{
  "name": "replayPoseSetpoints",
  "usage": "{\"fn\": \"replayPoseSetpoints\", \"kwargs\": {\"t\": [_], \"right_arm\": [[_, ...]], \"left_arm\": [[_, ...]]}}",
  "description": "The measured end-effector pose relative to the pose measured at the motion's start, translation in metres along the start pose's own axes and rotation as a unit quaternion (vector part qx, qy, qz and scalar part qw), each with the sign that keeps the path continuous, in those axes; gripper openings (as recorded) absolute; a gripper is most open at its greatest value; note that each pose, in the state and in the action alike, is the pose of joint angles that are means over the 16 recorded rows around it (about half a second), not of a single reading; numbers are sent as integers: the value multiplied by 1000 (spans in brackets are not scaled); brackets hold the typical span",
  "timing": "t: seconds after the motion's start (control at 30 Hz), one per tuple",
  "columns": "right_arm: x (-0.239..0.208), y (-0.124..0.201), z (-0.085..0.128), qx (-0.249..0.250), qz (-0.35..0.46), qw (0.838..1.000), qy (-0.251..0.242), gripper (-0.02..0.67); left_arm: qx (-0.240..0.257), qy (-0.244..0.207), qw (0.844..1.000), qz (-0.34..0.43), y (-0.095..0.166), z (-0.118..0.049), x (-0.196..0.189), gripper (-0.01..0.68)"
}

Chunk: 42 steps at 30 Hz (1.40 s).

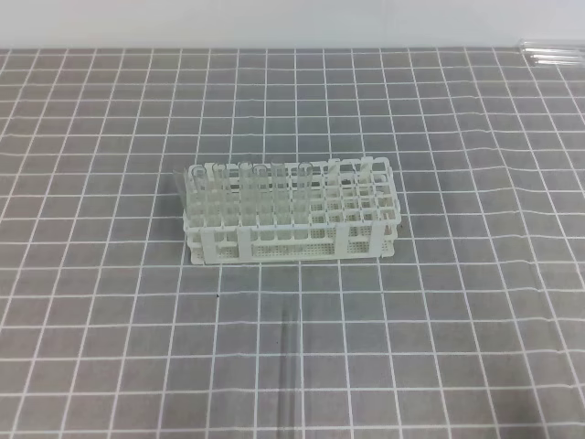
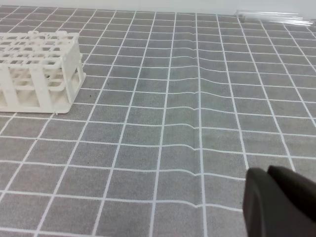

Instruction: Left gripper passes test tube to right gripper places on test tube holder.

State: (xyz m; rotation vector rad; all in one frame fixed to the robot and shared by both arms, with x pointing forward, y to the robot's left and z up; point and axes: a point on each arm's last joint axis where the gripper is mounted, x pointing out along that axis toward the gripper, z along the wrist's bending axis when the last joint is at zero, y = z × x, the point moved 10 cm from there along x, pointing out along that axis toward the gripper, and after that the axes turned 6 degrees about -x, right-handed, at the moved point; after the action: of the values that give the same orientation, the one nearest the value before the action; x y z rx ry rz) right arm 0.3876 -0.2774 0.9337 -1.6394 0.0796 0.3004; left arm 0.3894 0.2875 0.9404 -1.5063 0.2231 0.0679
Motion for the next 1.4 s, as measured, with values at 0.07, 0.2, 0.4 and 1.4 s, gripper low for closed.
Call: {"fn": "replayPoseSetpoints", "kwargs": {"t": [0.07,0.2,0.4,1.4], "right_arm": [[0,0,0,0,0,1000,0,-13],[0,0,0,0,0,1000,0,-13],[0,0,0,0,0,1000,0,-13],[-9,-58,-7,246,-150,957,-19,-13]], "left_arm": [[-1,0,1000,-1,0,0,0,-6],[-1,0,1000,2,0,0,0,-5],[-1,0,1000,3,-1,0,1,-5],[-223,32,964,-142,-57,0,-8,-5]]}}
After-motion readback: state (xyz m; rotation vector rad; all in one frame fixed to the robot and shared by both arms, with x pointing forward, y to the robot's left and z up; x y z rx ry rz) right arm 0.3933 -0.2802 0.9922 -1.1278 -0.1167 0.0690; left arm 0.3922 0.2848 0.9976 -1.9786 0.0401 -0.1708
